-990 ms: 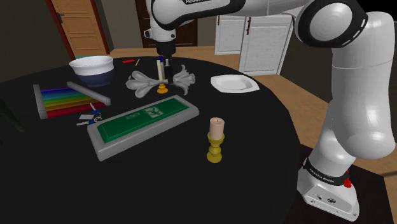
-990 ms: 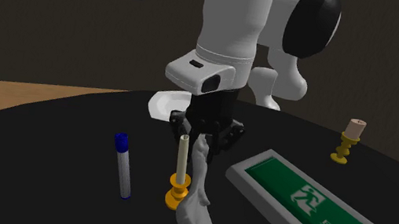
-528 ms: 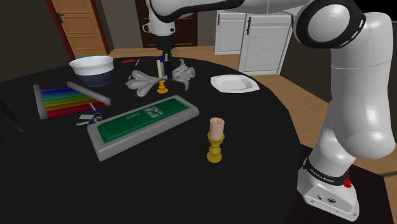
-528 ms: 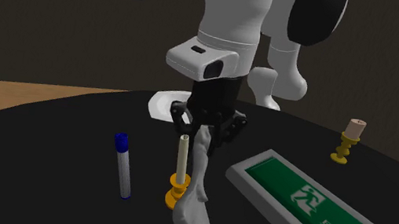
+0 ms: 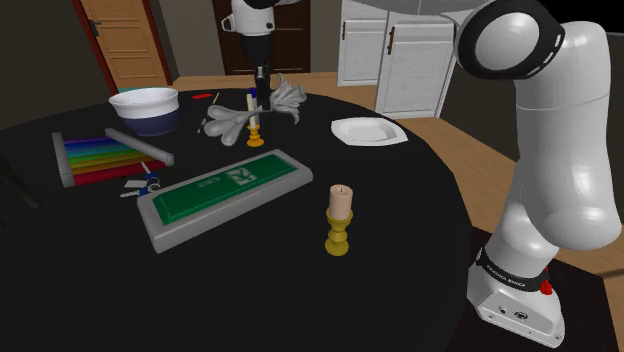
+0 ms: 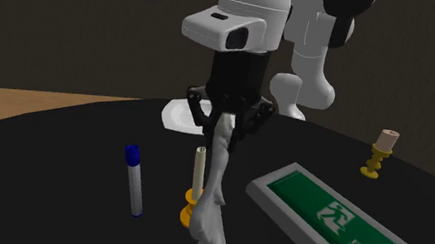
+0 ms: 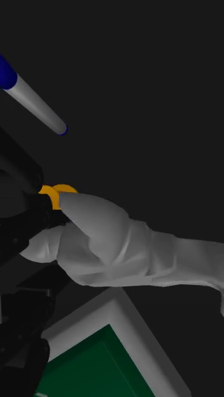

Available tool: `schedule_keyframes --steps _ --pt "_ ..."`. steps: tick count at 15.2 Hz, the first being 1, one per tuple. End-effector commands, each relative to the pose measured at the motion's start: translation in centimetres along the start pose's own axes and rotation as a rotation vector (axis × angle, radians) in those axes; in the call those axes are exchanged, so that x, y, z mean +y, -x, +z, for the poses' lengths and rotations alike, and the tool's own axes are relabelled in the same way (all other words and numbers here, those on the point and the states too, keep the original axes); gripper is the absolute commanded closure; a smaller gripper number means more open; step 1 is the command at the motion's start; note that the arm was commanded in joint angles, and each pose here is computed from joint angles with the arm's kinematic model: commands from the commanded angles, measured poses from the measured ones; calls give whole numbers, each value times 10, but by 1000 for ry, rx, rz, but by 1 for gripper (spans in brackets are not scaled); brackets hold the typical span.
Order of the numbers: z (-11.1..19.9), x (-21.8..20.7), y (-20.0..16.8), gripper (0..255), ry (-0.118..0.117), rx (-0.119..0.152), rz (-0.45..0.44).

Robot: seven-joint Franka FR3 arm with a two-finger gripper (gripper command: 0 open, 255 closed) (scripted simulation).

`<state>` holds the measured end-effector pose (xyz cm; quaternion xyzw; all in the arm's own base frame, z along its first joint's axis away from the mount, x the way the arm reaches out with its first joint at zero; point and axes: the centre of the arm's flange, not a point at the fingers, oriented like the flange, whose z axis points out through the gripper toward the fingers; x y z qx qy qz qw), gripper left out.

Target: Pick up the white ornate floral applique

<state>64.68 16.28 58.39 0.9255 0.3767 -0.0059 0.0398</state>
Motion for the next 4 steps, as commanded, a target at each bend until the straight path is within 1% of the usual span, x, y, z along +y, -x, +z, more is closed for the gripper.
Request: schedule_keyframes --steps 1,2,4 --pt "-12 0 0 255 0 0 0" --pt "-17 0 0 255 0 0 0" --pt "-18 0 0 255 0 0 0"
